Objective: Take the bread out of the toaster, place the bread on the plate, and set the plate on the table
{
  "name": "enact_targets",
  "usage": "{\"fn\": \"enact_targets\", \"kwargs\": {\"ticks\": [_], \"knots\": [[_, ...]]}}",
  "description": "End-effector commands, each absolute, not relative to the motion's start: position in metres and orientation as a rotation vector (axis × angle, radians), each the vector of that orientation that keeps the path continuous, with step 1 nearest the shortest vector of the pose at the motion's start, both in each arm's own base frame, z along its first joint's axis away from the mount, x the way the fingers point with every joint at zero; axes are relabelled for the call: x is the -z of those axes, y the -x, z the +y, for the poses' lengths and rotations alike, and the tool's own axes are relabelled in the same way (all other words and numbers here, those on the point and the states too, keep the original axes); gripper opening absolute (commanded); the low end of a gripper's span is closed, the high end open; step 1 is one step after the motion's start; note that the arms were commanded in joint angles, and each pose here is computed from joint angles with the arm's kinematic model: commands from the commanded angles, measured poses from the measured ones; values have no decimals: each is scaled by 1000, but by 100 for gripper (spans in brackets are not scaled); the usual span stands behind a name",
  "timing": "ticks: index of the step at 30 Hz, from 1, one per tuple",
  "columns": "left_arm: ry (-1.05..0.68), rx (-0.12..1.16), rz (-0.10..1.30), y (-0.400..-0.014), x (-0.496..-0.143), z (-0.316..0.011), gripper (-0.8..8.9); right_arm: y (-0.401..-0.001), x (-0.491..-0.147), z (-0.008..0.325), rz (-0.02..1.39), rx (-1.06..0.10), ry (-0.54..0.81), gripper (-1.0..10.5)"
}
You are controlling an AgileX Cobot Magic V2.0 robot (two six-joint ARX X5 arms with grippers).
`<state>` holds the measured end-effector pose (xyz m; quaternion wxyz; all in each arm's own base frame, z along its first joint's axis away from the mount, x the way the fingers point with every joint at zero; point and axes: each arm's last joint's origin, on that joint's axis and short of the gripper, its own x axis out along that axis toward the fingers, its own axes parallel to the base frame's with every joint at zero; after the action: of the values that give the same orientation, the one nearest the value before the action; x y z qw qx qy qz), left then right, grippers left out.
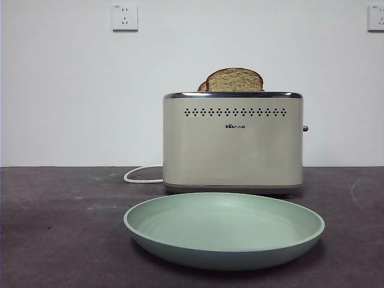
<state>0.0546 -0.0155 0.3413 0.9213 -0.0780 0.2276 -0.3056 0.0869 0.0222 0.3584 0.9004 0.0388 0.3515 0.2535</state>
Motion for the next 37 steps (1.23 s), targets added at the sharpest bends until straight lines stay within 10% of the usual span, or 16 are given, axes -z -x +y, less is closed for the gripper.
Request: {"fn": "enact_targets", "kwargs": {"ticks": [1,5,9,23,37], "knots": [[134,637,448,-55,-343,-16,-2,-86,-359,22,715,-533,-62,7],[131,635,444,-56,-344,-16,106,-86,-359,22,714,-528,-60,178],[126,636,430,-56,-345,-16,569,-86,-360,22,714,-528,-61,564],[71,790,252,-87,-365,-19,565,-87,-360,22,708,-528,-60,570],[12,971,191,-202,-378,-62,565,-102,-355,24,770,-526,-69,568]]}}
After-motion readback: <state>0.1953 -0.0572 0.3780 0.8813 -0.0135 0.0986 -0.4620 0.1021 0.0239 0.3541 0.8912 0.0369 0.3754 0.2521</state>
